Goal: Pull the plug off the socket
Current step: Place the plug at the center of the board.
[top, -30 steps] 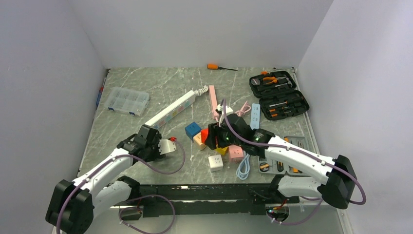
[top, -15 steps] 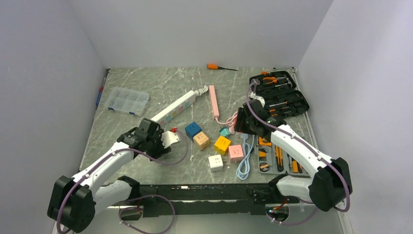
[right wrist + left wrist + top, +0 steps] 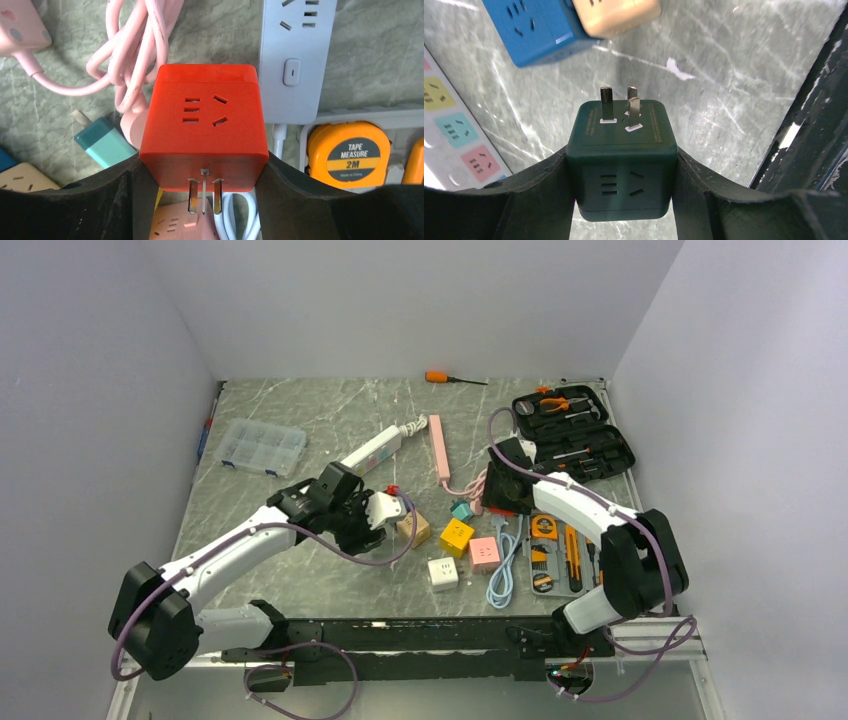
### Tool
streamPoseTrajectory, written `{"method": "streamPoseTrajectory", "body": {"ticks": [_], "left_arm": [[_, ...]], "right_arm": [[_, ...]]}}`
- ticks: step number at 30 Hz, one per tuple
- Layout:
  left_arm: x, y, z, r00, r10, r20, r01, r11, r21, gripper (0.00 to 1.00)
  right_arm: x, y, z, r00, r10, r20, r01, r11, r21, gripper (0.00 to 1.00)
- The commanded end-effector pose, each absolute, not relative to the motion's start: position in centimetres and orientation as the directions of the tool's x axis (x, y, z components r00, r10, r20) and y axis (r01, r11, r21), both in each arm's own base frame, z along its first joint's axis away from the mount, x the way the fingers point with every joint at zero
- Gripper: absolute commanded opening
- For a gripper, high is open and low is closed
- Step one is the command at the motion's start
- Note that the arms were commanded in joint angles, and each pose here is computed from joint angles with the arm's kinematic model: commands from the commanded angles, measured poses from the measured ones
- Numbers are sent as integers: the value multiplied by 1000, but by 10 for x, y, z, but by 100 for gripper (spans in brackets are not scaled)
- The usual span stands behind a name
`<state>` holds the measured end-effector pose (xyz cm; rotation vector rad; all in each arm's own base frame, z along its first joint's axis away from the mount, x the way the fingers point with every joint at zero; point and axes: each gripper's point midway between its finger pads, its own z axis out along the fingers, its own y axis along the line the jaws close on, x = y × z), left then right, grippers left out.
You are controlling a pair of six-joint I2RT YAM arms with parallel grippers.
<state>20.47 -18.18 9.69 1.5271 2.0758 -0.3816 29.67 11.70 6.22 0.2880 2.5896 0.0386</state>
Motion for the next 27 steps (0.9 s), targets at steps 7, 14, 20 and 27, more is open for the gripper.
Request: {"method": "streamPoseTrajectory", "body": {"ticks": [7, 14, 20, 27], "left_arm": [[214, -242, 151, -86, 733, -675, 969, 220, 115, 0], [243, -300, 197, -67, 651, -756, 978, 193, 79, 0], [269, -352, 196, -71, 603, -794, 983, 176, 46, 0], [304, -380, 155, -84, 640, -764, 977, 205, 64, 0]], "right_arm": [[314, 114, 91, -789, 211, -578, 200, 976, 83, 92], [318, 110, 157, -701, 250, -667, 204, 968, 148, 100], [308, 95, 209, -586, 305, -751, 229, 951, 207, 99], [282, 78, 219, -529, 341, -777, 248, 938, 242, 99]]}}
